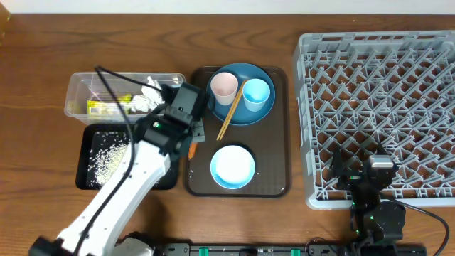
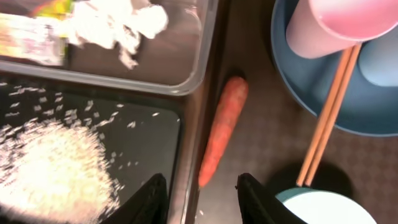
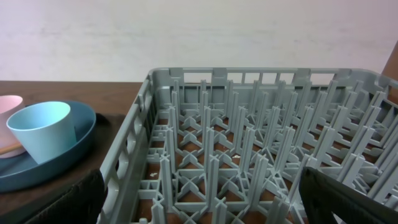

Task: Sort waste into correct bins and load items into the dishwasher rack
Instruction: 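Move the left gripper to the orange carrot and lower onto it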

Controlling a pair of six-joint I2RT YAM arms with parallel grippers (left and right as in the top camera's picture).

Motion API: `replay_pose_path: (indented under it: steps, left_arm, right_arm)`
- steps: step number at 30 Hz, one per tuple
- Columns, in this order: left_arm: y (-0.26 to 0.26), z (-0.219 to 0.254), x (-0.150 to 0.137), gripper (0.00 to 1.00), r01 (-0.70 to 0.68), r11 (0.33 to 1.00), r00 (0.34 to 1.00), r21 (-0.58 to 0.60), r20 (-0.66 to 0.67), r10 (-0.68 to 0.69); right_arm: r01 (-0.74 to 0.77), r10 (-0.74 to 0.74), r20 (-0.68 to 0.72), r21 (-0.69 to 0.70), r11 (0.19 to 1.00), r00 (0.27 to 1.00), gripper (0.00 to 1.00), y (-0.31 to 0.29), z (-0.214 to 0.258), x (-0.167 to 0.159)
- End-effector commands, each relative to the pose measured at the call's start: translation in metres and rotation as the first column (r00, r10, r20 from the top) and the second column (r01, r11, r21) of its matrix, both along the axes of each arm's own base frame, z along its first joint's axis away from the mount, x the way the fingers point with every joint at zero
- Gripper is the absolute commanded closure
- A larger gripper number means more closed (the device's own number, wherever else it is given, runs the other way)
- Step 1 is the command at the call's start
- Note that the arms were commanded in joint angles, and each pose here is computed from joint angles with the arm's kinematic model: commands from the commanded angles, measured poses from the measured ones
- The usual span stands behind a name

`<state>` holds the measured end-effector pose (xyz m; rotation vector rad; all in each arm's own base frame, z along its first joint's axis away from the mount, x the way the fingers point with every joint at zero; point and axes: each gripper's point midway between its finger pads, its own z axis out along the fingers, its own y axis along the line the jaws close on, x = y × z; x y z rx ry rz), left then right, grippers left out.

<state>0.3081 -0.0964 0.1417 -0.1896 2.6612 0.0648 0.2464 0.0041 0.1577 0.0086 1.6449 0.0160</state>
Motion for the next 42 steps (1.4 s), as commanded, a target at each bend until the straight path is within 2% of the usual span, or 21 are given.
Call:
replay_pose_path:
  steps: [1,7,15,20,42]
  left_arm:
    - [-0.003,-0.021,0.003,0.61,0.056,0.998,0.996,0.007,-0.071,-0.055]
    - [-0.001,-0.042,0.009,0.61,0.074,0.997,0.99,0.036,-0.122,-0.069]
    - [-0.006,-0.044,0.019,0.61,0.081,0.996,0.993,0.023,-0.091,-0.079]
    - [-0.015,-0.048,0.016,0.62,0.1,0.995,0.989,-0.027,-0.107,-0.103]
    - [-0.011,-0.106,0.005,0.62,0.104,0.994,0.992,-0.04,-0.062,-0.106]
  right_arm:
    - [-0.006,0.006,-0.005,0.003,1.0,1.0,0.01,0.002,-0.002,0.0]
    - [-0.006,0.006,-0.005,0.003,1.0,1.0,0.01,0.002,-0.002,0.0]
    - [-0.006,0.006,-0.005,0.003,1.0,1.0,0.01,0.002,-0.002,0.0]
    - [-0.006,0.006,-0.005,0.003,1.0,1.0,0.01,0.002,-0.002,0.0]
    - [-0.006,0.006,-0.005,0.003,1.0,1.0,0.01,0.002,-0.002,0.0]
